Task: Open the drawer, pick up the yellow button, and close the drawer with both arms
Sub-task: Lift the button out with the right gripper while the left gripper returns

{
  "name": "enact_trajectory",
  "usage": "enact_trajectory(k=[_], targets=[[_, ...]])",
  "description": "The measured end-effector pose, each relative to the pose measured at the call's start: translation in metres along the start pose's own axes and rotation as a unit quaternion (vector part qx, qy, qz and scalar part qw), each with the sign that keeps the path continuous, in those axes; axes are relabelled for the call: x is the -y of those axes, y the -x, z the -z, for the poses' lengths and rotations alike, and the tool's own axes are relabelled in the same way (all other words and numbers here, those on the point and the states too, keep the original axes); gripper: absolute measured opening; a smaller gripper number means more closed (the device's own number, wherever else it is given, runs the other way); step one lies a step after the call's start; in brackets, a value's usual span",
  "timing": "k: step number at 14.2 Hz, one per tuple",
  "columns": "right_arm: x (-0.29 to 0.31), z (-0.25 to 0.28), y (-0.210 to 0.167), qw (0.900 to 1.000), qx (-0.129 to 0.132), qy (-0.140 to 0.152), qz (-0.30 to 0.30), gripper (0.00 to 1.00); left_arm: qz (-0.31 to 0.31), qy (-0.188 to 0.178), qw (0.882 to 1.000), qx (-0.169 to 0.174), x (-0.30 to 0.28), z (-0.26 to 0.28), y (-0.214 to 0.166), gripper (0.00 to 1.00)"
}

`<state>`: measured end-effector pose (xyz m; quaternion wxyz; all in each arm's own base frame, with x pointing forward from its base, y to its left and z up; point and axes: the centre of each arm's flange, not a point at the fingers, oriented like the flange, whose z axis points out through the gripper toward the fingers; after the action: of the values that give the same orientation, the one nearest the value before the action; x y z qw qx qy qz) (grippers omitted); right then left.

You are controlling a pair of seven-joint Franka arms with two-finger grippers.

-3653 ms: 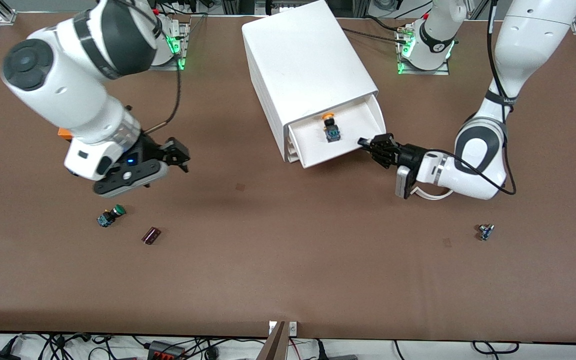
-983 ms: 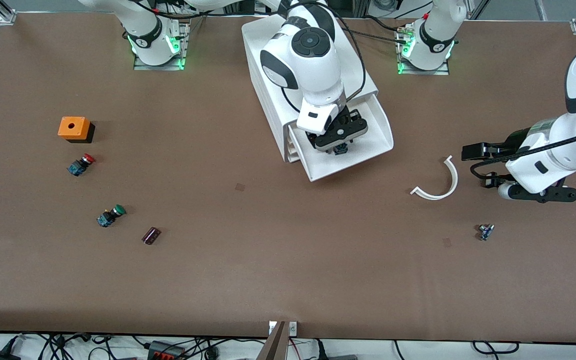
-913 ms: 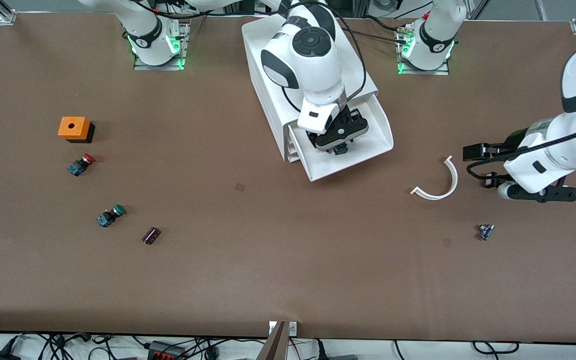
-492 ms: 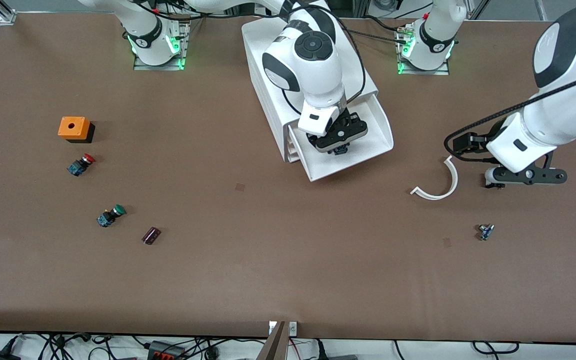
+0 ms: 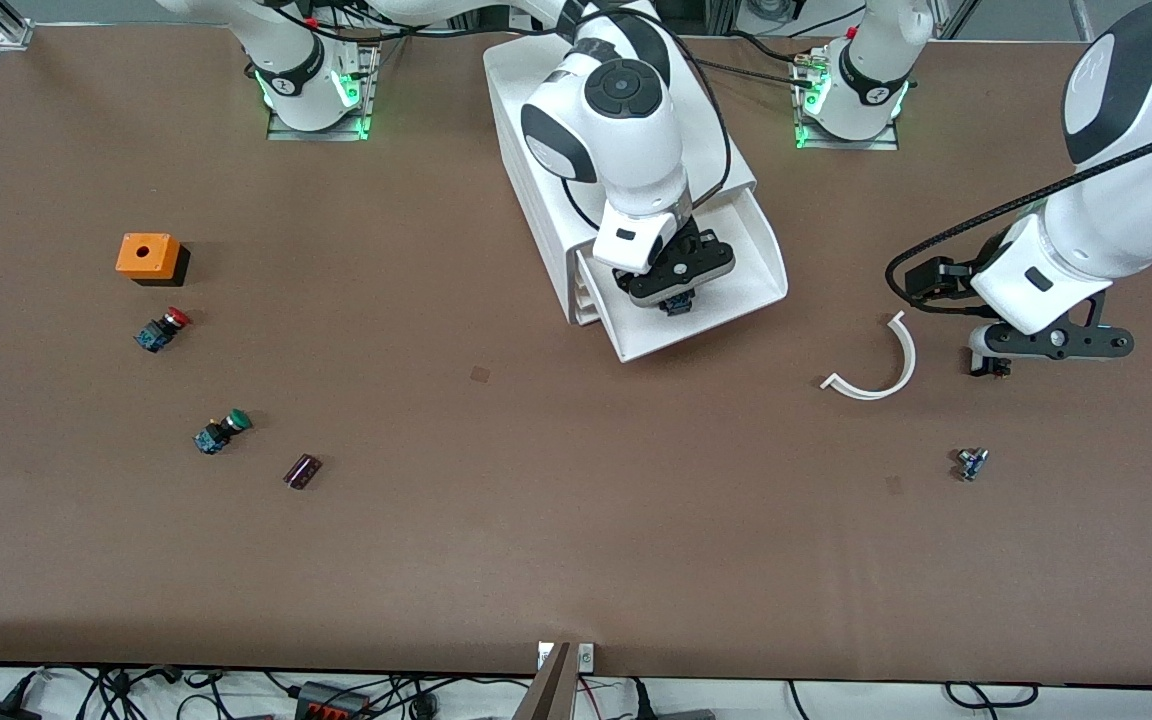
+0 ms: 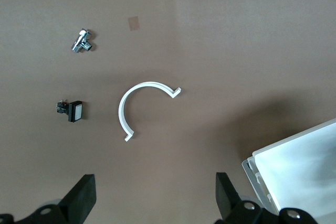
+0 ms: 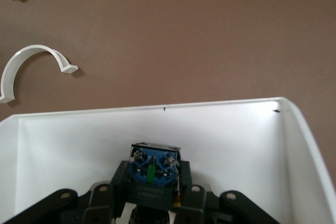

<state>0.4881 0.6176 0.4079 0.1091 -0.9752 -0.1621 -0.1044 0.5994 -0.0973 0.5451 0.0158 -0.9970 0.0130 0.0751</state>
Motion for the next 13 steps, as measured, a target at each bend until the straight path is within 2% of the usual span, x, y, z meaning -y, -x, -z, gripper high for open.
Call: enact_trajectory(k=[2, 5, 7, 10, 13], targets=[[-0.009, 0.023, -0.012, 1.000, 0.007, 0.009, -0.008, 0.42, 0.012, 0.002, 1.000, 0.000, -0.001, 0.000, 0.000, 1.00], [-0.051, 0.058, -0.038, 0.999, 0.014, 0.026, -0.039, 0.42, 0.062, 0.023, 0.998, 0.009, -0.009, -0.008, 0.000, 1.00], [-0.105, 0.080, -0.060, 0.996, 0.025, 0.044, -0.070, 0.42, 0.080, 0.036, 0.996, 0.002, -0.022, -0.023, -0.004, 1.00], [-0.209, 0.097, -0.091, 0.991, 0.040, 0.069, -0.104, 0.42, 0.077, 0.048, 0.995, -0.035, -0.050, -0.063, -0.018, 1.00], [-0.321, 0.095, -0.103, 0.986, 0.083, 0.077, -0.123, 0.42, 0.078, 0.060, 0.993, -0.061, -0.077, -0.104, -0.026, 1.00]])
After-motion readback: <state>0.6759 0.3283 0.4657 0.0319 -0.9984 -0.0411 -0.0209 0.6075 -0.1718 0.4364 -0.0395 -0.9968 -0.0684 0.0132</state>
